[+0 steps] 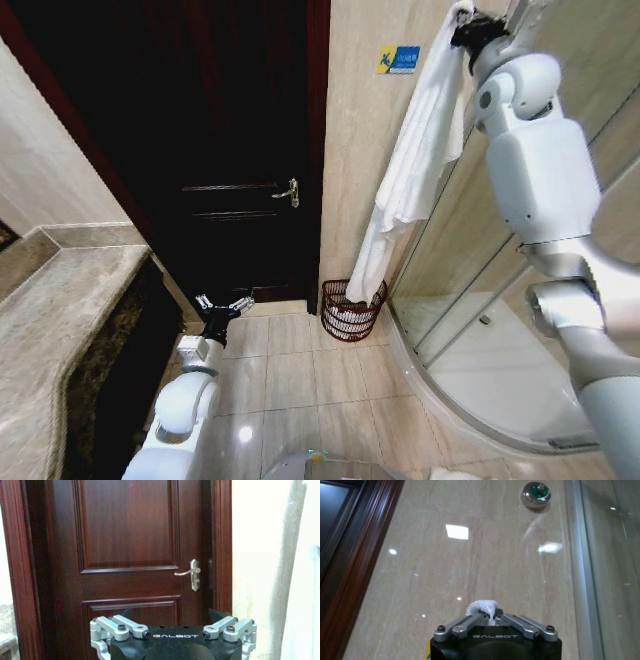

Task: Discard the used towel into the hamper.

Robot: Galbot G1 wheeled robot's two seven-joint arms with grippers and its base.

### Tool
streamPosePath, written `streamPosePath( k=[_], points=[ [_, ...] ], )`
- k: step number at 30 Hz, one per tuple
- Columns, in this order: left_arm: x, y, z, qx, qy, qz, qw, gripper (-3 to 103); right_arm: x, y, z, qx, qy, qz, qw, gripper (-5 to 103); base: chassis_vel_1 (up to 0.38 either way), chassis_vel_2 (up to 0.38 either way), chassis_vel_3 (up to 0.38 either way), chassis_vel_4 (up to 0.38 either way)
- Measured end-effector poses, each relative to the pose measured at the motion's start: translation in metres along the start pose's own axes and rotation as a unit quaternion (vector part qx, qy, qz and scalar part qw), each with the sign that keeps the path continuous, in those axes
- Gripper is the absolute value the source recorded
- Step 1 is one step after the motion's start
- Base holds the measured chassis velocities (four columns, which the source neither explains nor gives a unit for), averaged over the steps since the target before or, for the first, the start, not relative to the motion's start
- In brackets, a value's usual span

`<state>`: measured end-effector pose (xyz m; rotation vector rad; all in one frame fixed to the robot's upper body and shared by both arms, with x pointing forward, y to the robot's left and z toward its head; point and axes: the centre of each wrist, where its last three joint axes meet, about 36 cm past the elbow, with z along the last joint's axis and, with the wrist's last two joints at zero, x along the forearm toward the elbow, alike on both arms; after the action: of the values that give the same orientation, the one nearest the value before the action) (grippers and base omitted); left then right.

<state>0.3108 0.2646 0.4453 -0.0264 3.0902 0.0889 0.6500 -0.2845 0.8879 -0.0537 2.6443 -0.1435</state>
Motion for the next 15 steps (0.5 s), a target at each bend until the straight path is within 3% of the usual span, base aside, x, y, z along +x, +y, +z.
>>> streamPosePath(
  k=[15],
  points=[
    [0.0,0.0,0.0,0.0,0.0,0.0,1.0,100,0.0016,0.0061,0.0047,0.006,0.005,-0.004,1.0,2,-0.009,0.009,0.009,-0.012]
  ],
)
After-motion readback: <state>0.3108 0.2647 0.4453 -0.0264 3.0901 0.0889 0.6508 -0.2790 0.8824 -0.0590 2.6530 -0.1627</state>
